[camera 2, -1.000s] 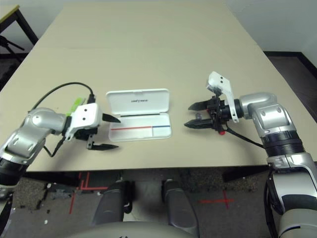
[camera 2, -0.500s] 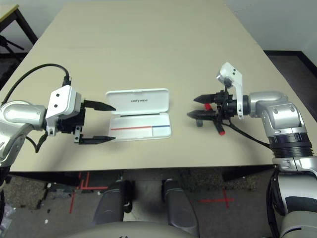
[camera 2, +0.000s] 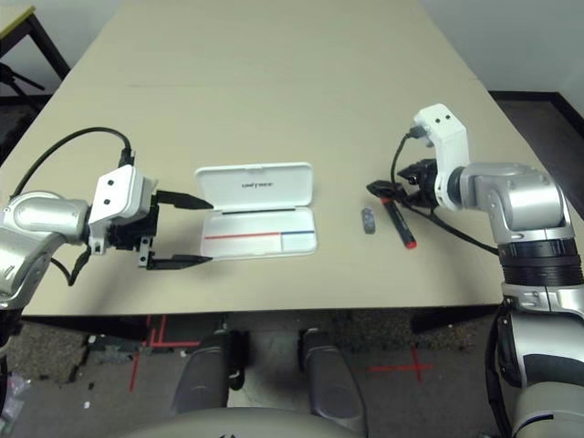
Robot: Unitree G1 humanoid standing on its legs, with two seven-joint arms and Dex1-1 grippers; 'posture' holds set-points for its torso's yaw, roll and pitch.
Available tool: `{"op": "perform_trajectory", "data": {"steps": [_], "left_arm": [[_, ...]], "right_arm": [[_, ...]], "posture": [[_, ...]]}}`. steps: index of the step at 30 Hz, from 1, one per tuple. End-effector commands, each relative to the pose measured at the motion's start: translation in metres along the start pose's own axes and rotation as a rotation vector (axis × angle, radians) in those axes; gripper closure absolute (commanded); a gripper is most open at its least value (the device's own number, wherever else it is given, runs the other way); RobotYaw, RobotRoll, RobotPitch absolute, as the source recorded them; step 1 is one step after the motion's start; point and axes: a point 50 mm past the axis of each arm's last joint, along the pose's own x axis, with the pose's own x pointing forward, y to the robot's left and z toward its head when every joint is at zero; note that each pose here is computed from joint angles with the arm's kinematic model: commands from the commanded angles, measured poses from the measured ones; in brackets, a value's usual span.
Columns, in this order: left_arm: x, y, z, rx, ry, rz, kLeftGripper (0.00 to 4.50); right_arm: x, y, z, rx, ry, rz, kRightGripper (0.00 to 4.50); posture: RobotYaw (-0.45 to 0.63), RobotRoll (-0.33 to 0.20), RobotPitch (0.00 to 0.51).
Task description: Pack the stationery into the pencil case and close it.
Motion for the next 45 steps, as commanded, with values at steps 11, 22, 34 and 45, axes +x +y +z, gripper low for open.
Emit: {"op": "perform_trajectory", "data": {"steps": [11, 22, 34, 45], "left_arm": [[0.003, 0.001, 0.005, 0.030, 0.014, -0.018, 0.02], [0.002, 0.002, 0.007, 0.037, 0.021, -0.011, 0.00], [-0.002, 0.002, 0.006, 0.034, 0.042, -0.009, 0.00], [-0.004, 0.002, 0.005, 0.031, 0.068, -0.012, 0.00]], "right_arm": [[0.013, -0.005, -0.035, 0.032, 0.147, -0.013, 0.00], [0.015, -0.011, -0.038, 0.048, 0.156, -0.040, 2.22], [-0.011, -0.013, -0.008, -0.151, 0.095, -0.010, 4.02], [-0.037, 0.015, 0.014, -0.673, 0.174, 0.336, 4.02]], "posture": [[-0.05, 0.000, 0.146], [-0.04, 0.000, 0.145], [-0.04, 0.000, 0.144], [-0.05, 0.000, 0.146]]}}
